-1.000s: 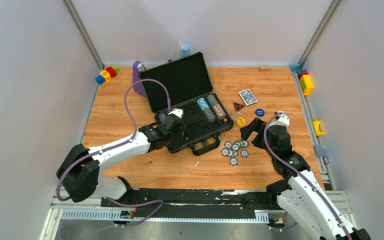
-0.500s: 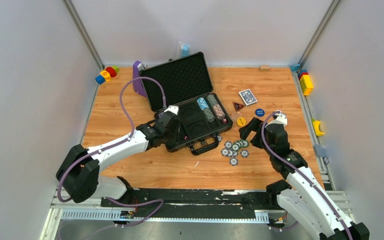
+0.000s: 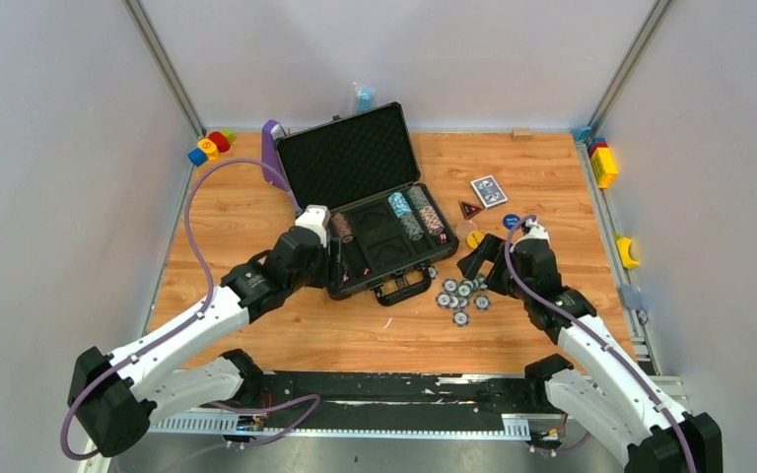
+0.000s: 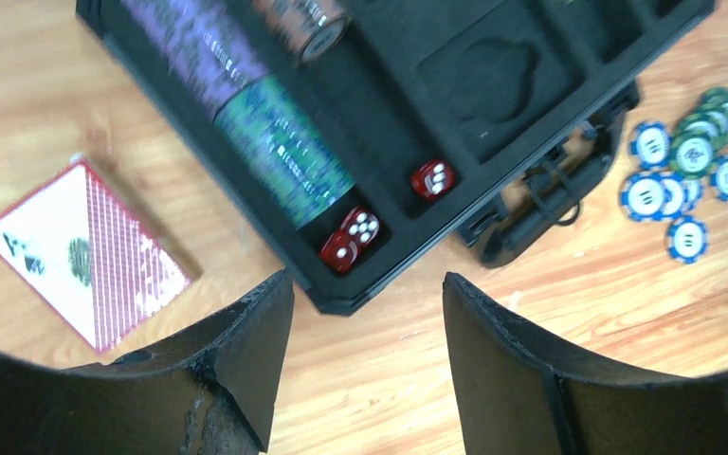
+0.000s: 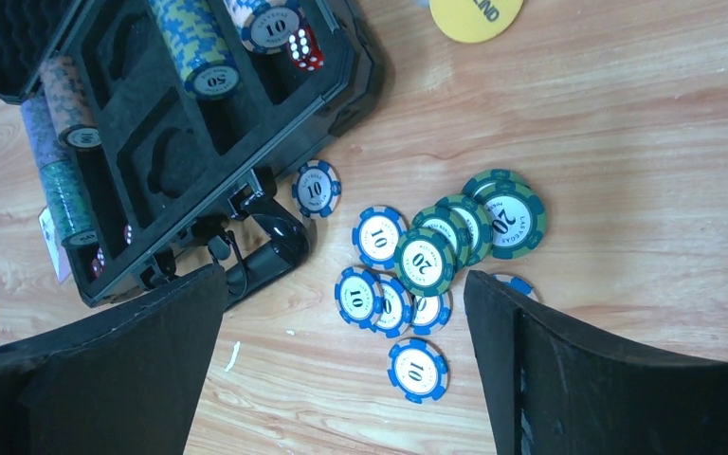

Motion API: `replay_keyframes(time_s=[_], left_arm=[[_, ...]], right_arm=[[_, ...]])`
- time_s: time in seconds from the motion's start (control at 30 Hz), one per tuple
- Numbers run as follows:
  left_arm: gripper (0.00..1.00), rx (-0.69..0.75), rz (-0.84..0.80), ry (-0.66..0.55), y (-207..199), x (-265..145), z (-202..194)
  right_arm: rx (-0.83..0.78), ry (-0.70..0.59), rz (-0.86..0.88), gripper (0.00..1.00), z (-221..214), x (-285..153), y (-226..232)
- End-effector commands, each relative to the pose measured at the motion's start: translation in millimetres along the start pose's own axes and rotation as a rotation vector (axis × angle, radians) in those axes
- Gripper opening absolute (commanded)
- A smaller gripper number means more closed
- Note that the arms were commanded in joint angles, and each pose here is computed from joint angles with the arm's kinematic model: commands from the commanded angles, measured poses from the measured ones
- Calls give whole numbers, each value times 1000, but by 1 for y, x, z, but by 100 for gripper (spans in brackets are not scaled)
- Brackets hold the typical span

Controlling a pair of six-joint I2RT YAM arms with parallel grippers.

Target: Pack up texas hold em set

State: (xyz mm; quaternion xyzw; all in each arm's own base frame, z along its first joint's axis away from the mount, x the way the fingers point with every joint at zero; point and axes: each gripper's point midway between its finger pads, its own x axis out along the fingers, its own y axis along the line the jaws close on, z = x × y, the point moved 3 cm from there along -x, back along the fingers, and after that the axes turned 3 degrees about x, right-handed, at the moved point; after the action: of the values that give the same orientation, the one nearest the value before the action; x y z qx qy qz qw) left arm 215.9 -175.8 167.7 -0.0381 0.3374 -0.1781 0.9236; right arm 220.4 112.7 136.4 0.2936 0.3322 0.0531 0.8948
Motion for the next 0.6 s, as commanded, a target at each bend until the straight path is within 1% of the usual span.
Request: replay_keyframes(time_s=[0.0,0.03,0.13,0.27,0.33,0.43,0.57], left_arm=[[69,-103,114,46,22,4,-27],[71,-132,130,51,26,6,-33],[72,-187,122,40,29,10,-40],[68,-245,44,13,24,15,-42],[66,-243,23,31,22,18,-48],[66,-246,37,71,23,22,-57],[66,-269,47,106,23,32,-68]], right_arm=[[33,11,33,97,5,6,12],[37,27,25,96,3,7,12],[60,85,21,95,-7,12,12],[49,102,27,94,-7,15,14],[25,88,23,94,-3,16,14],[-17,74,27,92,3,16,16],[-54,93,25,92,2,19,16]])
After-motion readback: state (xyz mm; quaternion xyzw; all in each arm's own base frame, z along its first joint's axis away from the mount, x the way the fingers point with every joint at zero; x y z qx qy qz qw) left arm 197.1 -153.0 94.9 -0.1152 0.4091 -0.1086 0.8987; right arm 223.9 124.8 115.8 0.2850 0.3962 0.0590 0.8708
